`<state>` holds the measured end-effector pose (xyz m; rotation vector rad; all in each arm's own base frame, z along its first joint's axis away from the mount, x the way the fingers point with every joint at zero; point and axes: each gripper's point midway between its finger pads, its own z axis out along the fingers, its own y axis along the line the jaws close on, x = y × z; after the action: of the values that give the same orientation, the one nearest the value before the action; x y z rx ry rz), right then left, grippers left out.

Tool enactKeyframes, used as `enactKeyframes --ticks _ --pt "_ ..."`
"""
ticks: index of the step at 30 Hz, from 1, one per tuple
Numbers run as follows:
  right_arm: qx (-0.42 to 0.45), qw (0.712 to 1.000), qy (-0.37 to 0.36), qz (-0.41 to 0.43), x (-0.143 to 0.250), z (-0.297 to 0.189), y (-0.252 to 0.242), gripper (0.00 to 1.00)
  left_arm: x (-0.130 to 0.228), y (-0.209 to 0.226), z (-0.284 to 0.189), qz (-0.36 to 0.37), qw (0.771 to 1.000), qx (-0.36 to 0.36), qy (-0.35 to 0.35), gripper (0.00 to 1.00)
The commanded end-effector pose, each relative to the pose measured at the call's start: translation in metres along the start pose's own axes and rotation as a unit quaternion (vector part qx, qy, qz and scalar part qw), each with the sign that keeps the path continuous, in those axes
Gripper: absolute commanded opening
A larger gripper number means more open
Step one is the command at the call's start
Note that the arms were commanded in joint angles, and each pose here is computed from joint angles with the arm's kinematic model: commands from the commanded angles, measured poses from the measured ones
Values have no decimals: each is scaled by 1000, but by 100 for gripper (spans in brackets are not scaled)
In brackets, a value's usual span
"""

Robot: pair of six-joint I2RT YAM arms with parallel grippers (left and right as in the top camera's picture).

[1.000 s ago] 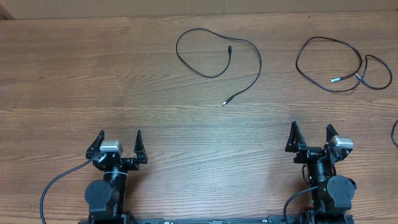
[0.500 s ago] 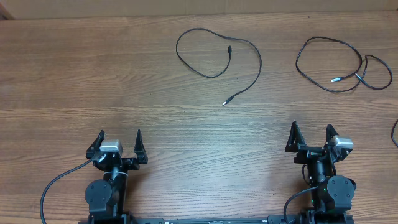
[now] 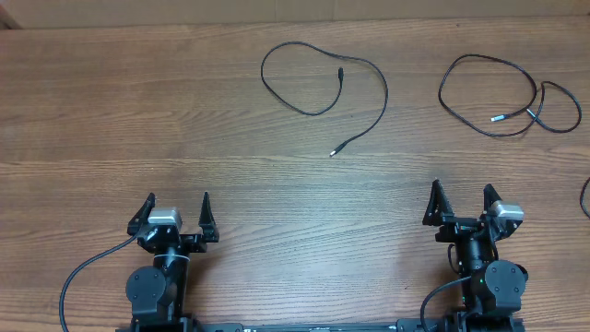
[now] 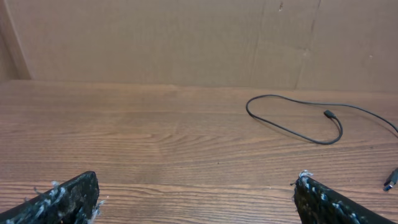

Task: Untangle cables

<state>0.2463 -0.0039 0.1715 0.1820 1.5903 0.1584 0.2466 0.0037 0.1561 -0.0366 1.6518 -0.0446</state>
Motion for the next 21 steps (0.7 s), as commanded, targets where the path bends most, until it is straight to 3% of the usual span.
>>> enactKeyframes --ticks 1,21 --pt "-1 1000 -2 -8 2 0 0 100 4 -2 1 2 1000 5 6 99" --pt "9 1000 -4 -12 1 0 -4 100 4 -2 1 2 1000 5 6 100"
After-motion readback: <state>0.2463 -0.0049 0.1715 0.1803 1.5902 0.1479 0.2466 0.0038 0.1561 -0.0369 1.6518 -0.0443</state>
